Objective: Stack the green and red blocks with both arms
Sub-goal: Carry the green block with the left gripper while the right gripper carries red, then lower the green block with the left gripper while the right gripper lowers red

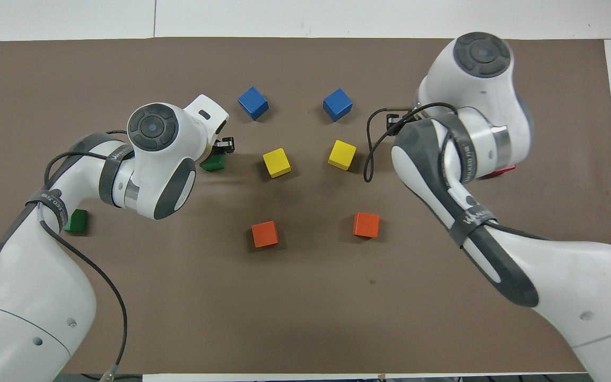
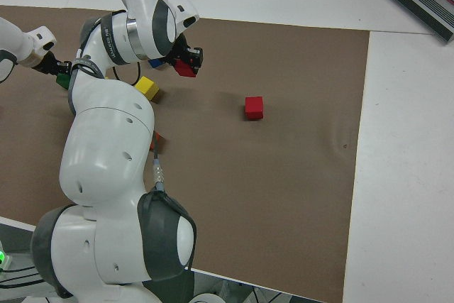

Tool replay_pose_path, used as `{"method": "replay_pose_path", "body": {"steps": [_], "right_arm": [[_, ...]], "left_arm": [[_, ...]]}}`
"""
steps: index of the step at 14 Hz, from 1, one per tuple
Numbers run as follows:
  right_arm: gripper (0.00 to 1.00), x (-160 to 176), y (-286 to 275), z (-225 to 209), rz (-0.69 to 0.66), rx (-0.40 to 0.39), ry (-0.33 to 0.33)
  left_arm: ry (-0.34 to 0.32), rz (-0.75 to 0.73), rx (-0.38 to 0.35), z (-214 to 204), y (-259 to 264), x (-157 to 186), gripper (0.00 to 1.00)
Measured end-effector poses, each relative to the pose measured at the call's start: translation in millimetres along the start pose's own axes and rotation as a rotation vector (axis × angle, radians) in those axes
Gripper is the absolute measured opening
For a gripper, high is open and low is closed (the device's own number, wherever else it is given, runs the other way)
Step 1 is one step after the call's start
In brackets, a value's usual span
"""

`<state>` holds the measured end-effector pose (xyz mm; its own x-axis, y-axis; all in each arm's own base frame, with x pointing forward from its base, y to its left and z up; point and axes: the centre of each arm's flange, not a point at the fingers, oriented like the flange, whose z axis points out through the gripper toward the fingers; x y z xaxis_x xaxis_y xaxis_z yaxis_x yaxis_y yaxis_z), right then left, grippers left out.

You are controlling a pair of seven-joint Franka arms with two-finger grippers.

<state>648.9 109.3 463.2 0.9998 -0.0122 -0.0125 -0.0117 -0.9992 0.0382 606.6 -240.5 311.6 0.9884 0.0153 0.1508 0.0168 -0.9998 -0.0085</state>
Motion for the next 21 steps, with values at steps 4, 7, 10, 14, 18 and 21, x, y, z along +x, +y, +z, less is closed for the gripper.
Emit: {"method": "replay_pose_path", "body": {"steps": [4,7,10,14,18,21], "right_arm": [[0.55,-29,105,-37,-0.086,-0.010,-0.037],[0.55,-35,162,2,-0.153,-0.005,-0.020],[0.55,-49,155,44,-0.181,-0.009,0.025],[0.55,-60,157,77,-0.203,-0.010,0.049],[0.55,-63,157,90,-0.205,-0.010,0.060],[0.55,-60,157,98,-0.202,-0.008,0.068]], "left_arm": [[-0.023,-0.025,0.029,-29,-9,19,0.55],[-0.049,-0.014,0.037,-101,-56,40,0.55],[-0.082,0.080,0.022,-164,-158,43,0.55],[-0.104,0.210,-0.006,-150,-291,24,0.55],[-0.079,0.200,-0.005,-103,-338,-18,0.55],[-0.076,0.197,-0.001,-93,-337,-39,0.55]]}}
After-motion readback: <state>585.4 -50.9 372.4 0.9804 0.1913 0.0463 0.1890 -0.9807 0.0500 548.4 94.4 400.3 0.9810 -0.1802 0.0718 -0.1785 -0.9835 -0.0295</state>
